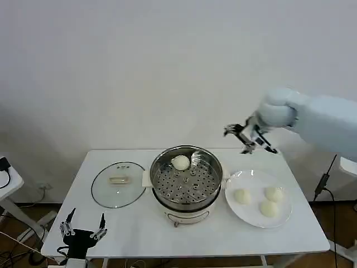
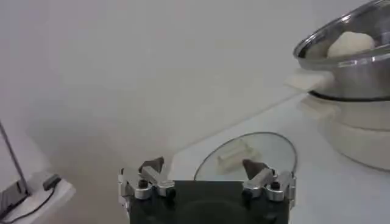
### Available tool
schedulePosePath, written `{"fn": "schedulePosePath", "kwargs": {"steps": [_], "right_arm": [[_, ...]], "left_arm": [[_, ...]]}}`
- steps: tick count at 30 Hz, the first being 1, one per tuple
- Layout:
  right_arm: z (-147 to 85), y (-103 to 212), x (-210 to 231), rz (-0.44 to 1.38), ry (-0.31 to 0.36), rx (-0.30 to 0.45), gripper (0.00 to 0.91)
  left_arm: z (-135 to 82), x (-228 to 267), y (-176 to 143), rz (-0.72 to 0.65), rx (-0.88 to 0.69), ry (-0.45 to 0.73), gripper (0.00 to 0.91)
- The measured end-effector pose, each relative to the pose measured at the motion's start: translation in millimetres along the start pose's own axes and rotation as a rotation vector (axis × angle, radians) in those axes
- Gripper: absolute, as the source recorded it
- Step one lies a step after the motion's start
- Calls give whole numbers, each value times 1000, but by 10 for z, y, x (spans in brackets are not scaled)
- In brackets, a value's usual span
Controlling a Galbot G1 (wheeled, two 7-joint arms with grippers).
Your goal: Take steamed baozi put them in steamer then cover it.
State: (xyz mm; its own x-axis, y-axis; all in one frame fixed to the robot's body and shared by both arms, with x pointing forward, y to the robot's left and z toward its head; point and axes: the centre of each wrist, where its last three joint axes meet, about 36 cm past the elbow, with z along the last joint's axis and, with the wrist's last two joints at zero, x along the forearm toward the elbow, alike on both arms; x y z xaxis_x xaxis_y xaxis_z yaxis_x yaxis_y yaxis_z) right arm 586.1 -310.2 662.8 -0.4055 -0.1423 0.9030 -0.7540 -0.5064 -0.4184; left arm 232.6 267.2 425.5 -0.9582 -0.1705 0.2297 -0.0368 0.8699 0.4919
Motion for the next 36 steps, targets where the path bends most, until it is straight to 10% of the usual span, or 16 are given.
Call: {"fn": "schedulePosePath", "kwargs": {"steps": [16, 36], "right_arm": [[207, 783, -760, -122, -56, -274, 907], [158, 789, -1662, -185, -72, -357, 907]], "left_arm": [[7, 27, 24, -8, -3, 5, 907], [118, -34, 39, -8, -13, 34, 907]]}}
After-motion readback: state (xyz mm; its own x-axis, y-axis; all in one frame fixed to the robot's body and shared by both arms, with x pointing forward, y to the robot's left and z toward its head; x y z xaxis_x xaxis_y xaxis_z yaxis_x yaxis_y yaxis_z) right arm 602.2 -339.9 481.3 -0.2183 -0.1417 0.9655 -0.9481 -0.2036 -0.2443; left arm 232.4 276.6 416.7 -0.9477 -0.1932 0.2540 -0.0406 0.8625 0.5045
